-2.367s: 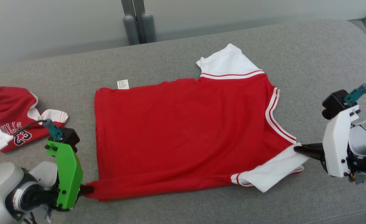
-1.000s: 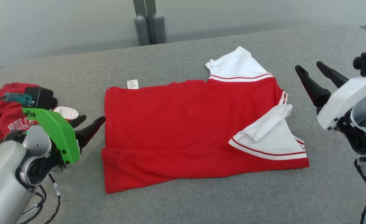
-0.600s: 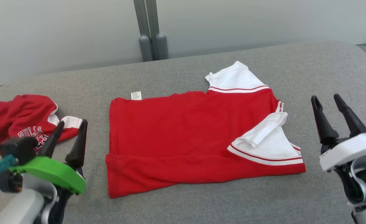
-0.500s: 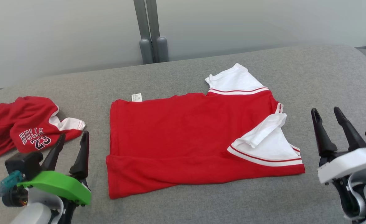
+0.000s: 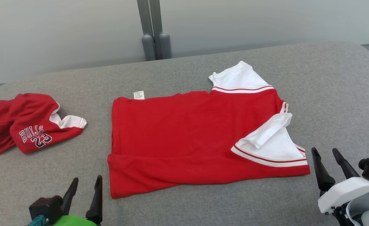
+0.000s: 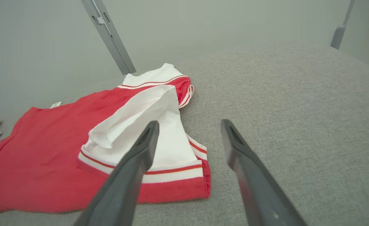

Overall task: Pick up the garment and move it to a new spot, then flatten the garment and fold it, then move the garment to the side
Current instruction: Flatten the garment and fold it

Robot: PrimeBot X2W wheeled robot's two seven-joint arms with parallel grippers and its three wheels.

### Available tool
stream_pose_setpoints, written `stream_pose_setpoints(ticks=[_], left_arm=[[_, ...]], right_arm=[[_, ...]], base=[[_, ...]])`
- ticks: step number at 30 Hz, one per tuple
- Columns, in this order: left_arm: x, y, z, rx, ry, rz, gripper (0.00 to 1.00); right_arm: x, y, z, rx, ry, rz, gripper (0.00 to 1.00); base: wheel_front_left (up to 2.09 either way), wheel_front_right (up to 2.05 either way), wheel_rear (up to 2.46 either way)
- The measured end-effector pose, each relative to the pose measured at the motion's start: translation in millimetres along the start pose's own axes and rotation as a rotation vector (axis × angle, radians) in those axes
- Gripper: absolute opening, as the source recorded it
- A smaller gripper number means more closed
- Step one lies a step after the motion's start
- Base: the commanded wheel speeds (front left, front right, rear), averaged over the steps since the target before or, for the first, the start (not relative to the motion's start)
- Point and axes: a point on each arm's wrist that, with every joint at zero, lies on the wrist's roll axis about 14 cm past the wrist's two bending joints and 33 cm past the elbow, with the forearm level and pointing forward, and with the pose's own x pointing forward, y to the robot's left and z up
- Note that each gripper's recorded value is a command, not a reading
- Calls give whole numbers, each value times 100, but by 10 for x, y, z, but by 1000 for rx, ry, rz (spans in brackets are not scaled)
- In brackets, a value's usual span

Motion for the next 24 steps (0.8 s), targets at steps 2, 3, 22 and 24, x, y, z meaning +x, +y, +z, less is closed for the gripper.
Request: stream_pose_setpoints(ticks=[2, 3, 22, 24], left_arm=[[-12, -10, -187, 3, 93, -10, 100], [-13, -17, -240, 4, 119, -15, 100], [174, -122, -932, -27, 516, -83, 100], [196, -160, -923, -35, 512, -94, 100]], right_arm=[[40, -60, -109, 7, 52, -18, 100], [61, -76, -147, 12, 71, -23, 100], [408, 0, -957, 108, 455, -13, 100], [417, 13, -954, 110, 454, -9, 42]], base=[[0, 0, 0], [0, 0, 0], [0, 0, 0], [0, 0, 0]])
